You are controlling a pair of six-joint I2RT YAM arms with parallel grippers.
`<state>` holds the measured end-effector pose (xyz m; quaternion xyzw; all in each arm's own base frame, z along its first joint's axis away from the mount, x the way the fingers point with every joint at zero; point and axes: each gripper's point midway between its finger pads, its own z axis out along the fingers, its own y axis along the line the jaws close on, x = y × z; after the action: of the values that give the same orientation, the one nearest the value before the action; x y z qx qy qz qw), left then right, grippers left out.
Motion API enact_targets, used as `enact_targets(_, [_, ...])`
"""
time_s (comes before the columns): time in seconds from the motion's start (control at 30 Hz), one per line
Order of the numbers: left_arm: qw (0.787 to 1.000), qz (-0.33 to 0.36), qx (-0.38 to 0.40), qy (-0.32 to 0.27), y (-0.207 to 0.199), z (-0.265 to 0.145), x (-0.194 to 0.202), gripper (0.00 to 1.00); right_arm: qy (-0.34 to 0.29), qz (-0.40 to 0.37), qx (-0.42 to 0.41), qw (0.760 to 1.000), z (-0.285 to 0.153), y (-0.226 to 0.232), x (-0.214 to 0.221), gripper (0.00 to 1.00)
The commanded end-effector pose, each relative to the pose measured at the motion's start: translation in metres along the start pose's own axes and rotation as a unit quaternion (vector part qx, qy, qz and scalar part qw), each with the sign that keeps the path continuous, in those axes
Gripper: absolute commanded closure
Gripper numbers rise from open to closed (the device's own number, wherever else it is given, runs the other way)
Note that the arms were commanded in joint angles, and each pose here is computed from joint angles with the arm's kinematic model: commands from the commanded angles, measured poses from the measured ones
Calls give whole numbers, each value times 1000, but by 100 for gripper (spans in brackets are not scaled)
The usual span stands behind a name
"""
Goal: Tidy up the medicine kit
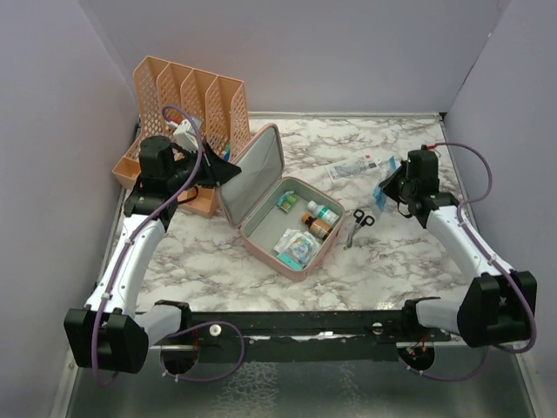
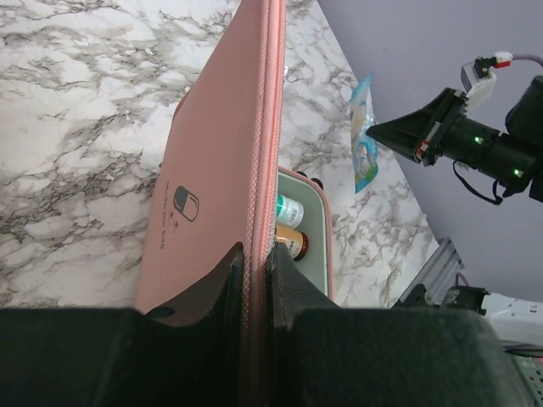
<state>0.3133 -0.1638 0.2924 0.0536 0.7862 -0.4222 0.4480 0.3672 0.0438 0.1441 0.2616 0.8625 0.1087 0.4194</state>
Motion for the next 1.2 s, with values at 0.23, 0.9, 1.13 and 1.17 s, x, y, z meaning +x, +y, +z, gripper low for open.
enact_targets(0.23, [999,-38,14,20,0,8,16,100,-22,70,-194,978,-73,121,0,99])
enact_targets(0.9, [996,5,-58,71,20,-4,24,88,-47,107,-371,921,-175,269,15,99])
enact_targets(1.13, [996,27,-49,75,13,-5,15,83,-49,135,-386,911,-183,309,15,99])
enact_targets(1.17, [996,27,-46,77,11,-5,15,85,-48,138,-389,910,-186,316,17,99])
